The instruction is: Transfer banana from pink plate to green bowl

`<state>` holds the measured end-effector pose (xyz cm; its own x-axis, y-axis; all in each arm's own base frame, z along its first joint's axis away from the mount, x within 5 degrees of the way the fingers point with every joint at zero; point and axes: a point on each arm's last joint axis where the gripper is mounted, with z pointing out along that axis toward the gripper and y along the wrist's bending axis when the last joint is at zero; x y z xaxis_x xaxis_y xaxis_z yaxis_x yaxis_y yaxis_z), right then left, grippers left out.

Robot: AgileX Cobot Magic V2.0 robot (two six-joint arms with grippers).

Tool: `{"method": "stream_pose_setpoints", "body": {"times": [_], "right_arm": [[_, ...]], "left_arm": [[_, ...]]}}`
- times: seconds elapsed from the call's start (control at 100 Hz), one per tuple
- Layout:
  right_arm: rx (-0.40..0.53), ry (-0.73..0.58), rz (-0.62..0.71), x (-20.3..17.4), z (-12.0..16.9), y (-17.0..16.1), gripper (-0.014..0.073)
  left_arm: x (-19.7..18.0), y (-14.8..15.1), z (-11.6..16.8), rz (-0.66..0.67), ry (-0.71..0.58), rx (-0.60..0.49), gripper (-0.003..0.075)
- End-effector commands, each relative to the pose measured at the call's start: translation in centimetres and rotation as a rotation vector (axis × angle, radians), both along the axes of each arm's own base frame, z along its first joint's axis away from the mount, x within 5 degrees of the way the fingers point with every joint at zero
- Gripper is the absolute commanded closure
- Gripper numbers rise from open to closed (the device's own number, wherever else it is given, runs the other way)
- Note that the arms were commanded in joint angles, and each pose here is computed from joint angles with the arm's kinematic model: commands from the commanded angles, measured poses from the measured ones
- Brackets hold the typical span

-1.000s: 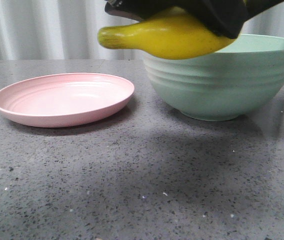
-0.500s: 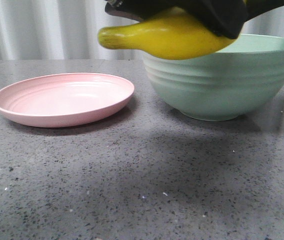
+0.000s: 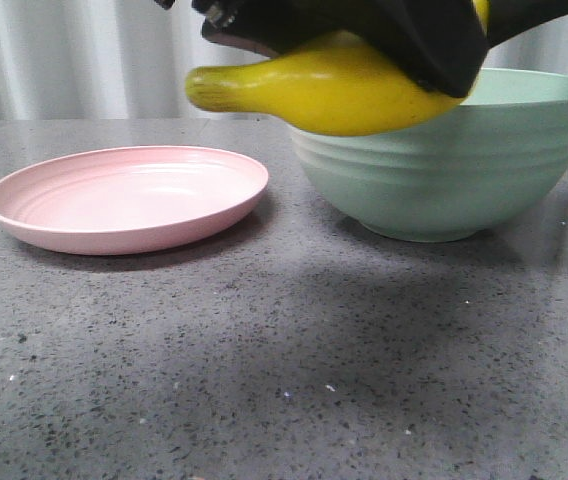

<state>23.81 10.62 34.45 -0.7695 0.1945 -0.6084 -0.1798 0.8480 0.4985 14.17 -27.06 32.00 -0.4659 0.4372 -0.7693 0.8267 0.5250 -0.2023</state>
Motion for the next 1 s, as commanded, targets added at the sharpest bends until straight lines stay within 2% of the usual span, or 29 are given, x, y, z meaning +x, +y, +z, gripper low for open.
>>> {"method": "stream_pose_setpoints", "body": {"times": [0.0,0.27,0.5,0.6,0.79,0.89,0.99], "right_arm": [[0.036,-0.078,-0.012,-0.04,1.92,-0.06,0.0251],[0.036,-0.080,-0.013,-0.02,1.94,-0.06,0.0251],[0.039,-0.088,-0.018,0.04,2.00,-0.07,0.0254],[0.039,-0.088,-0.018,0.04,2.00,-0.07,0.0328],[0.039,-0.089,-0.018,0.05,2.01,-0.08,0.0543],[0.039,-0.089,-0.018,0.05,2.01,-0.08,0.0587],[0.039,-0.089,-0.018,0.05,2.01,-0.08,0.0592]], "left_arm": [[-0.10,-0.13,2.64,0.008,-0.053,-0.125,0.0554],[-0.11,-0.12,2.62,0.008,-0.050,-0.124,0.0546],[-0.11,-0.12,2.62,0.008,-0.050,-0.124,0.0484],[-0.11,-0.12,2.62,0.008,-0.050,-0.124,0.0466],[-0.11,-0.12,2.62,0.008,-0.050,-0.124,0.0466],[-0.07,-0.14,2.69,0.009,-0.058,-0.129,0.0466],[-0.02,-0.19,2.79,0.012,-0.065,-0.141,0.0440]]}}
